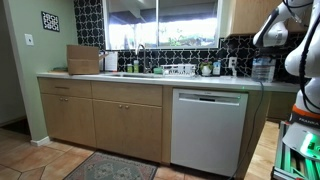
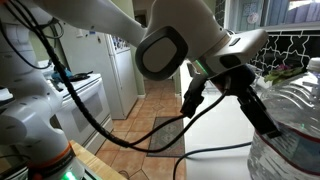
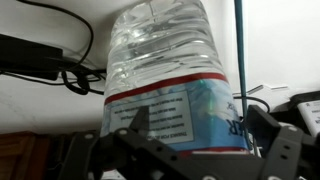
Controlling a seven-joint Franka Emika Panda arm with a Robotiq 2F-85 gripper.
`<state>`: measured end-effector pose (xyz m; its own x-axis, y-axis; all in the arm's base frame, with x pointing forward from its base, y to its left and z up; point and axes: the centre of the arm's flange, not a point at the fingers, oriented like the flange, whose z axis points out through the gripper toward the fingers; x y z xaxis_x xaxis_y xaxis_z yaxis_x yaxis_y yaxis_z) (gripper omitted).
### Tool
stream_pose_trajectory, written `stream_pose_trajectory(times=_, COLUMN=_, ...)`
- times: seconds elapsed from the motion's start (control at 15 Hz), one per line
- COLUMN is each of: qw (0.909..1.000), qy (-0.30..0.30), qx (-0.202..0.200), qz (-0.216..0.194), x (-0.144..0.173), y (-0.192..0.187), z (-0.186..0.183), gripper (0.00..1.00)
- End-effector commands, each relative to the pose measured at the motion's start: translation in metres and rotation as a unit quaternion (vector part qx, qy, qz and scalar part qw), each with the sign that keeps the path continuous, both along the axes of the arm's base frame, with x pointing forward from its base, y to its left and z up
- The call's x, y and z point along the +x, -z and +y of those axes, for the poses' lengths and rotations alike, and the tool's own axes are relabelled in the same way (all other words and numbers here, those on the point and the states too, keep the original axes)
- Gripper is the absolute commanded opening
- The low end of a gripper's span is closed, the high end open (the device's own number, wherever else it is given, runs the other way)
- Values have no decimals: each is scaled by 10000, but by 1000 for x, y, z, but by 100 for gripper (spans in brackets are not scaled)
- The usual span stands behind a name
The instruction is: Push the water bottle forward
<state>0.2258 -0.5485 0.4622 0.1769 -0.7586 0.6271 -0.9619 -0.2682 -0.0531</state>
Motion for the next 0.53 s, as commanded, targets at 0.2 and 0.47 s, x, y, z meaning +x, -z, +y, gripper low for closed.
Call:
stream_pose_trajectory(times=0.2, qw=9980, qy=405, qx=-406, qz=-281, x=28, y=8, z=-48, gripper=100)
stream_pose_trajectory(times=0.47, qw=9947, qy=654, qx=-707, qz=-359, x=34, y=17, z=-72, gripper=100)
